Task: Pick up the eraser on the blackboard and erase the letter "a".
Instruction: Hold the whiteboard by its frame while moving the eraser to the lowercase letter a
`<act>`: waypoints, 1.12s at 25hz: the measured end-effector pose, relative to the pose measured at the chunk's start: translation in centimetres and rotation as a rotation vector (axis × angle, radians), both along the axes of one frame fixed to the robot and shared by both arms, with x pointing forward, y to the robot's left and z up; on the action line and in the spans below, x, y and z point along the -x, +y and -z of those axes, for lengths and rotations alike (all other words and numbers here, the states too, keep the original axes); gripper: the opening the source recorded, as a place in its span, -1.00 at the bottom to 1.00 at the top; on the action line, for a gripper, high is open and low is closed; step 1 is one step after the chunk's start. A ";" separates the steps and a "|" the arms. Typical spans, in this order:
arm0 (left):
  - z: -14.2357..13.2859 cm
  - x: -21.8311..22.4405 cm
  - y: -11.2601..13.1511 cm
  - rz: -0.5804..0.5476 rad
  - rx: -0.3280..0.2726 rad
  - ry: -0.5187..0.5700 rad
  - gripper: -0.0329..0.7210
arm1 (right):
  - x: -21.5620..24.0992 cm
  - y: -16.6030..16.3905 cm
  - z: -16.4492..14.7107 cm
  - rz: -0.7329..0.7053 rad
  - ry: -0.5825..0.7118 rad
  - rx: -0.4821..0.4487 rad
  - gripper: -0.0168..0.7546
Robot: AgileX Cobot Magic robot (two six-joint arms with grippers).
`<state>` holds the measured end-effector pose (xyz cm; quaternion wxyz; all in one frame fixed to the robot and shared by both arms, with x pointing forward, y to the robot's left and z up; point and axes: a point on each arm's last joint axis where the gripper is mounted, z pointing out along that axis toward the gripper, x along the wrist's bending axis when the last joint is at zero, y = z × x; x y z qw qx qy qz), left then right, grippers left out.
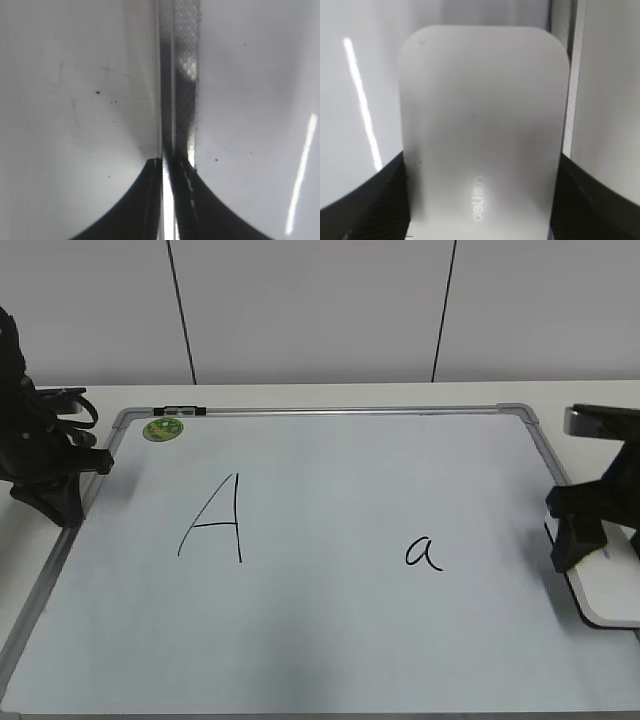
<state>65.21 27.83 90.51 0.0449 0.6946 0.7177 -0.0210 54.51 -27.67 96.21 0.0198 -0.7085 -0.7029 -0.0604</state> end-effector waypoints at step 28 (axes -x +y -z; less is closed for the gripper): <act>0.0 0.0 0.0 -0.004 0.005 0.000 -0.69 | -8.7 9.5 3.9 -0.213 0.137 0.088 0.41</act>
